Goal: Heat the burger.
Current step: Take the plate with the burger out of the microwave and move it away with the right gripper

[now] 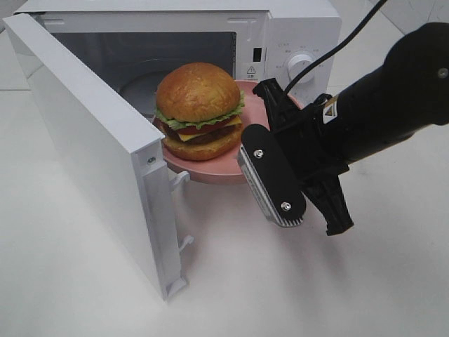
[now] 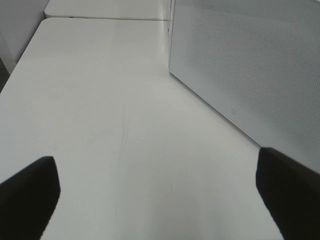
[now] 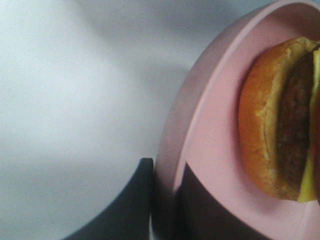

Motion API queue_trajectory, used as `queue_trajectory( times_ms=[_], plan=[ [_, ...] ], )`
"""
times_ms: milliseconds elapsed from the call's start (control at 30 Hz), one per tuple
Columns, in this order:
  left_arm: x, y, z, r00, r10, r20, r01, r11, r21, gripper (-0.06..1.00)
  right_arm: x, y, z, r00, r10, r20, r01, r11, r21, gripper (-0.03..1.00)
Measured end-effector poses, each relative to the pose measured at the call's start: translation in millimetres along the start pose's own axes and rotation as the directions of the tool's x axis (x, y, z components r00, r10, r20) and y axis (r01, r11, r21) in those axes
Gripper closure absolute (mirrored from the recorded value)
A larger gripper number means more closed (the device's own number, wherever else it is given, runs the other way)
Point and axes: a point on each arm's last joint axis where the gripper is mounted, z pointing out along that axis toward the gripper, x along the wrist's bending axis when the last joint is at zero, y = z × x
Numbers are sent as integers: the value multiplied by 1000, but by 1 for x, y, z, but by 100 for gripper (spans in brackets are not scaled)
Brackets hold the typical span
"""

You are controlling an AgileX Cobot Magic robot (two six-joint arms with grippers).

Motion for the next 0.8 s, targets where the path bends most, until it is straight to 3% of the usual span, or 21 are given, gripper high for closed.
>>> queue_trajectory(
  times_ms=[800],
  plan=[
    [0,0,0,1000,0,0,0,1000,0,-4,73,-6,-62,998,46,49,-45,999,-16,88]
  ],
)
